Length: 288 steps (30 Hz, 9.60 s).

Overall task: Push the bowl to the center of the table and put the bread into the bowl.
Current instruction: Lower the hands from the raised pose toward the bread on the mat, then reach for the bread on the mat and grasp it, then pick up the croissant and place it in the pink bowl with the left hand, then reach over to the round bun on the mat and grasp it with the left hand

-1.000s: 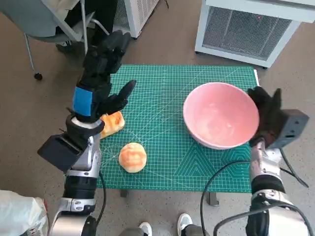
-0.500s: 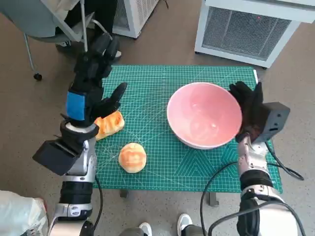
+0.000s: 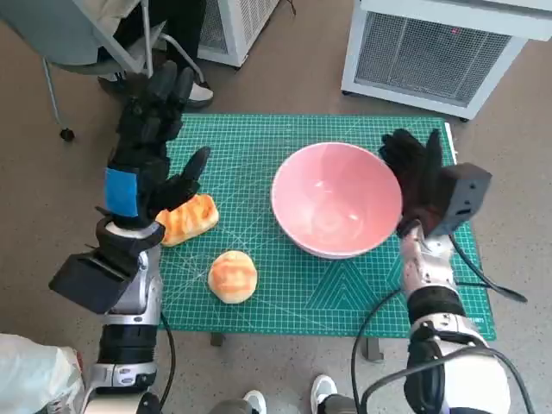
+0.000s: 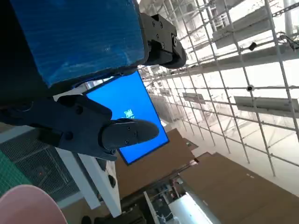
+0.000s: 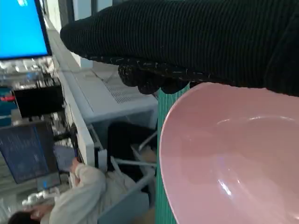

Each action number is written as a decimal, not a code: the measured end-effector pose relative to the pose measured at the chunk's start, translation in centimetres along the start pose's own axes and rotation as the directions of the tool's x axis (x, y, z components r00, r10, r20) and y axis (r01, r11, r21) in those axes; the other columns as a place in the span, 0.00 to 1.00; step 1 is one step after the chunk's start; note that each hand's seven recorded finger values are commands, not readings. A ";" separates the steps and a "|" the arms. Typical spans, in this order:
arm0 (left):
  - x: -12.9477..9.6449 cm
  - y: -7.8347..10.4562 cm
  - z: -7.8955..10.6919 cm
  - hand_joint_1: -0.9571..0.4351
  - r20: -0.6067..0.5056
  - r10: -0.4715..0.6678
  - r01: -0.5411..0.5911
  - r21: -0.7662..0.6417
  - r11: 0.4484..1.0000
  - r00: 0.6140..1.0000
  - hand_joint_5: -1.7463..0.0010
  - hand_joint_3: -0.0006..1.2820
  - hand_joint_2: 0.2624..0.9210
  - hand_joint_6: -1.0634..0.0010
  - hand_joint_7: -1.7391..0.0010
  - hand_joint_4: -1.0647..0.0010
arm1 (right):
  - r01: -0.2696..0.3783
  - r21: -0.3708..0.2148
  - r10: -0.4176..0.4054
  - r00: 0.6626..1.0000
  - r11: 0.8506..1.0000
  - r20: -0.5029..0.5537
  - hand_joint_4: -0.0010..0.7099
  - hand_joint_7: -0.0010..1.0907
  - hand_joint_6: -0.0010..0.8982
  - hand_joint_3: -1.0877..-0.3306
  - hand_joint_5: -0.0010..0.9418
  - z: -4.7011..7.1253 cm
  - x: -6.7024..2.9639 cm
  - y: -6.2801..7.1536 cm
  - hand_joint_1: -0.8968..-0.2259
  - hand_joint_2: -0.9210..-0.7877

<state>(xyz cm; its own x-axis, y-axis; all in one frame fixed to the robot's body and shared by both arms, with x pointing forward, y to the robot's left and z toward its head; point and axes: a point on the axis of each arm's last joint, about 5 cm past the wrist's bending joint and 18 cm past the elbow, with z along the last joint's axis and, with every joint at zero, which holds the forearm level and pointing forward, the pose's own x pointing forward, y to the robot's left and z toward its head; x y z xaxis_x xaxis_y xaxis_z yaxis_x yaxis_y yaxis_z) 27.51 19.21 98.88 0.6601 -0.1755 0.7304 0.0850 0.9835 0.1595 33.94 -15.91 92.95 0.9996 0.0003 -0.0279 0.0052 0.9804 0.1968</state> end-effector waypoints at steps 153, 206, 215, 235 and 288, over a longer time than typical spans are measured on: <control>10.3 -2.8 4.8 0.69 -0.513 -0.288 0.569 0.555 0.607 0.808 0.40 0.02 1.00 0.40 0.33 0.27 | -0.174 -0.518 0.546 0.303 0.837 0.781 0.39 0.03 0.36 0.43 0.00 8.2 -2.93 1.0 0.46 0.00; 8.4 -4.8 0.7 0.42 -0.486 -0.694 0.847 0.330 0.418 0.532 1.00 0.01 0.88 0.91 0.98 0.99 | -0.107 -0.508 0.513 0.329 0.855 0.793 0.38 0.03 0.34 0.39 0.00 7.8 -3.84 0.1 0.47 0.00; 6.0 -1.4 3.3 0.48 -0.396 -0.661 0.764 0.430 0.480 0.638 0.99 0.00 0.86 0.73 0.97 0.83 | -0.109 -0.503 0.508 0.330 0.858 0.796 0.39 0.03 0.34 0.39 0.00 7.8 -3.83 0.0 0.47 0.00; 0.0 2.5 5.5 0.48 -0.519 -0.635 0.817 0.431 0.382 0.572 0.99 0.00 0.87 0.59 0.98 0.70 | -0.138 -0.490 0.506 0.337 0.861 0.794 0.39 0.04 0.35 0.39 0.00 7.7 -3.66 -0.1 0.49 0.00; -0.8 -1.0 -1.3 0.54 -0.841 -0.538 0.977 -0.075 0.201 0.046 0.95 0.00 0.94 0.44 0.95 0.48 | -0.141 -0.528 0.543 0.326 0.837 0.774 0.39 0.05 0.35 0.39 0.00 8.6 -3.33 -0.5 0.47 0.00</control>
<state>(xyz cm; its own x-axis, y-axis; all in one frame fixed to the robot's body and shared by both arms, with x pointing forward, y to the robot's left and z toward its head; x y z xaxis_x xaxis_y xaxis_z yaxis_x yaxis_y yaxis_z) 27.81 18.39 97.25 0.6126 -0.5011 -0.6112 0.7180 0.0294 0.6955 30.84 -18.10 101.33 0.3496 0.3806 0.8561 -0.1515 0.9247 -0.3492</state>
